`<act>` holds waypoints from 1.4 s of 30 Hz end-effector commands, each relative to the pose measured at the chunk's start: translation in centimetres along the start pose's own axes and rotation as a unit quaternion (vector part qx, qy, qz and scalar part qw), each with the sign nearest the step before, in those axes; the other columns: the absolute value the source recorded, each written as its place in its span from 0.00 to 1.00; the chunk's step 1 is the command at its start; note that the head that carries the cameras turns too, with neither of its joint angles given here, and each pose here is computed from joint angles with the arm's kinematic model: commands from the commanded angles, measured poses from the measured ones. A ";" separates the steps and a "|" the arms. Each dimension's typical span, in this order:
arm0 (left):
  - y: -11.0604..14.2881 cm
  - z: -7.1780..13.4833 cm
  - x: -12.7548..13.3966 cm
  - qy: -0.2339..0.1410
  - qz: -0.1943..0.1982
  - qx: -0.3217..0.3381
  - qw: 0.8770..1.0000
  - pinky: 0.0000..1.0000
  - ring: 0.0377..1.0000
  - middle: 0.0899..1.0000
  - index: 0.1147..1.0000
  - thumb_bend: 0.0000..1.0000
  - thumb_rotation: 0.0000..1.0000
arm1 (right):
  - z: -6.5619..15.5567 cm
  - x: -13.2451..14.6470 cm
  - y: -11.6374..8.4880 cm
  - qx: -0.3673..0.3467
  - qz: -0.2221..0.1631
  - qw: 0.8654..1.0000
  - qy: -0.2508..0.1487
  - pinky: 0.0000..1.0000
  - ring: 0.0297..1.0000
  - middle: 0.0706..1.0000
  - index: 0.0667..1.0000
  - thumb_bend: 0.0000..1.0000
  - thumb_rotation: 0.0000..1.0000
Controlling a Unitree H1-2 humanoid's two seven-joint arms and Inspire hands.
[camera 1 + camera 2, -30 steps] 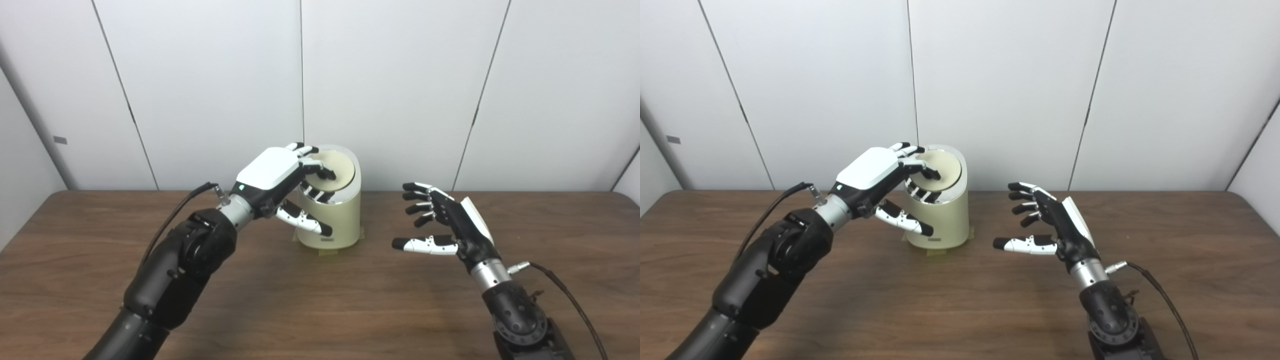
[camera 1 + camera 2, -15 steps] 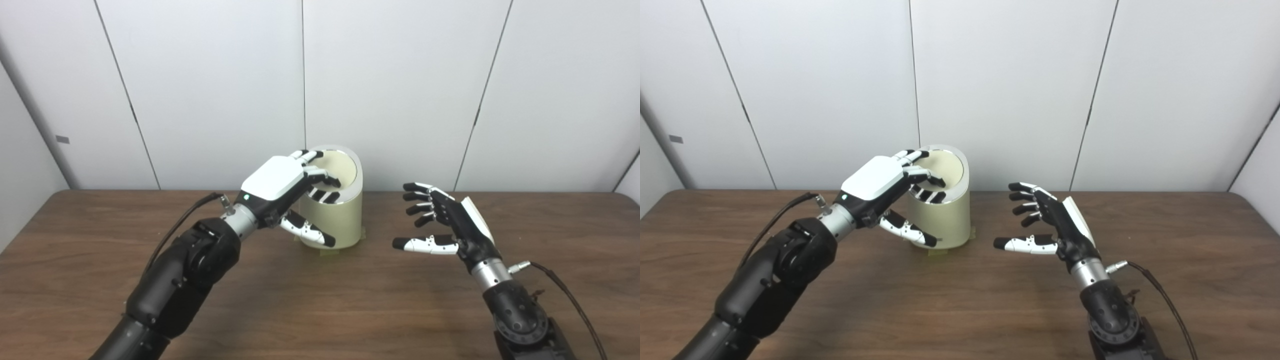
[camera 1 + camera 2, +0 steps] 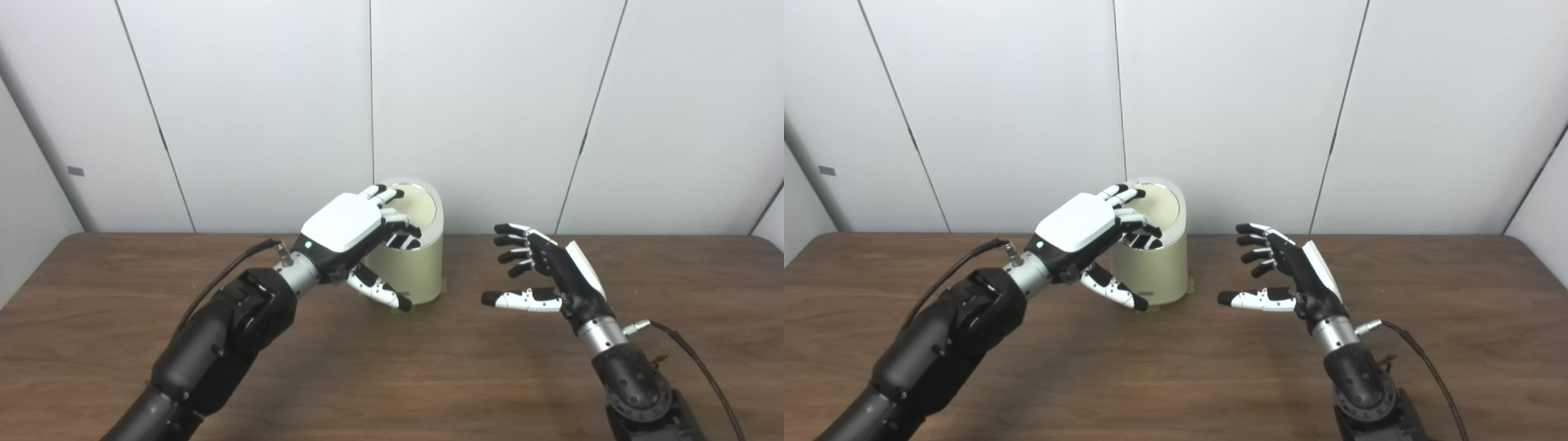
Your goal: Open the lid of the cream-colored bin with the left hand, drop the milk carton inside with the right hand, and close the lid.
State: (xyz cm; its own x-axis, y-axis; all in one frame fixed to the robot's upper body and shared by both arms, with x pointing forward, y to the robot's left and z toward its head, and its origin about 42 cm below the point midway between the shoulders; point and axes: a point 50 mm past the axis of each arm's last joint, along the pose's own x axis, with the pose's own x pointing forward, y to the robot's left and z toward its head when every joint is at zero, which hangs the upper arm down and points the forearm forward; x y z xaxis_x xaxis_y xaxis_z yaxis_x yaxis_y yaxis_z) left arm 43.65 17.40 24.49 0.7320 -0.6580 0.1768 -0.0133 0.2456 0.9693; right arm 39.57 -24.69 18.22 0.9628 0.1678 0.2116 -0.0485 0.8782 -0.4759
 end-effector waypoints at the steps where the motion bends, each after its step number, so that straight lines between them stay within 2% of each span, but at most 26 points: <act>1: 1.4 -0.5 0.3 -0.002 0.050 -0.023 0.998 1.00 0.96 0.76 0.76 0.99 0.42 | 1.8 0.9 -1.3 -0.009 -0.018 0.999 -0.042 0.54 0.67 0.74 0.77 0.78 0.28; 5: 2.2 -1.6 -0.3 0.012 0.110 -0.090 0.990 1.00 0.99 0.86 0.87 0.91 0.48 | 1.8 0.9 -1.3 -0.005 -0.017 0.999 -0.041 0.55 0.67 0.74 0.77 0.78 0.29; 7: 2.5 -2.2 -0.8 0.020 0.150 -0.134 0.979 1.00 1.00 0.90 0.90 0.89 0.46 | 2.0 0.9 -1.3 -0.003 -0.016 0.999 -0.041 0.55 0.67 0.74 0.77 0.79 0.29; 9: 2.5 -2.8 -1.3 0.029 0.195 -0.192 0.962 0.95 0.98 0.92 0.89 0.87 0.43 | 2.0 0.8 -1.2 -0.005 -0.017 0.999 -0.042 0.54 0.66 0.74 0.77 0.78 0.28; 11: 2.1 -3.3 -2.0 0.051 0.226 -0.271 0.934 0.92 0.94 0.91 0.88 0.87 0.40 | 1.9 0.7 -1.2 -0.007 -0.018 0.999 -0.041 0.54 0.66 0.74 0.77 0.79 0.28; 13: 1.4 -3.8 -2.9 0.072 0.236 -0.341 0.907 0.87 0.91 0.89 0.86 0.86 0.40 | 1.7 0.6 -1.3 -0.007 -0.019 0.999 -0.040 0.54 0.66 0.74 0.77 0.79 0.28; 14: 1.0 -4.1 -3.4 0.079 0.235 -0.369 0.896 0.81 0.87 0.86 0.84 0.84 0.39 | 1.6 0.5 -1.3 -0.007 -0.018 0.999 -0.039 0.54 0.65 0.73 0.77 0.79 0.28; 16: 0.1 -4.6 -4.5 0.097 0.231 -0.409 0.878 0.65 0.73 0.74 0.74 0.77 0.30 | 1.6 0.4 -1.4 -0.011 -0.018 0.999 -0.039 0.54 0.65 0.73 0.77 0.79 0.28; 18: -0.5 -4.7 -5.3 0.108 0.229 -0.432 0.865 0.62 0.70 0.71 0.73 0.75 0.28 | 1.6 0.3 -1.5 -0.014 -0.018 0.999 -0.038 0.54 0.65 0.74 0.77 0.79 0.28; 21: -2.1 -5.2 -6.7 0.120 0.229 -0.480 0.838 0.57 0.66 0.71 0.74 0.76 0.28 | 1.7 0.2 -1.4 -0.013 -0.019 0.999 -0.036 0.54 0.65 0.74 0.77 0.78 0.25; 25: -3.7 -5.2 -8.2 0.139 0.221 -0.514 0.817 0.56 0.68 0.73 0.76 0.77 0.29 | 2.0 -0.1 -1.2 -0.011 -0.019 0.999 -0.038 0.53 0.65 0.75 0.77 0.77 0.22; 32: -6.0 -4.9 -10.0 0.154 0.215 -0.524 0.810 0.53 0.67 0.72 0.76 0.77 0.28 | 2.3 -0.6 -0.7 -0.003 -0.019 0.999 -0.042 0.54 0.66 0.76 0.78 0.78 0.27; 36: -6.8 -4.9 -10.5 0.158 0.214 -0.533 0.803 0.56 0.69 0.73 0.76 0.77 0.27 | 2.2 -0.8 -0.6 -0.001 -0.021 0.999 -0.044 0.53 0.66 0.78 0.78 0.79 0.28; 42: -7.2 -4.7 -10.9 0.167 0.202 -0.507 0.822 0.59 0.71 0.74 0.76 0.76 0.31 | 2.1 -1.0 -0.5 -0.001 -0.021 0.999 -0.041 0.53 0.68 0.81 0.81 0.80 0.28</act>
State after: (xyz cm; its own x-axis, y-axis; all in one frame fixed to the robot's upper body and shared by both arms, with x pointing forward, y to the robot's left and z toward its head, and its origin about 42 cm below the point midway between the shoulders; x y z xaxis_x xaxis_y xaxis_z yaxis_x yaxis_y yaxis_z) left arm 38.22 26.05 12.79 0.9735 -0.1723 0.1506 0.1524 0.9791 0.1345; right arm 37.53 -24.55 17.56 0.9638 0.1636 0.2106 -0.0467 0.8812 -0.4705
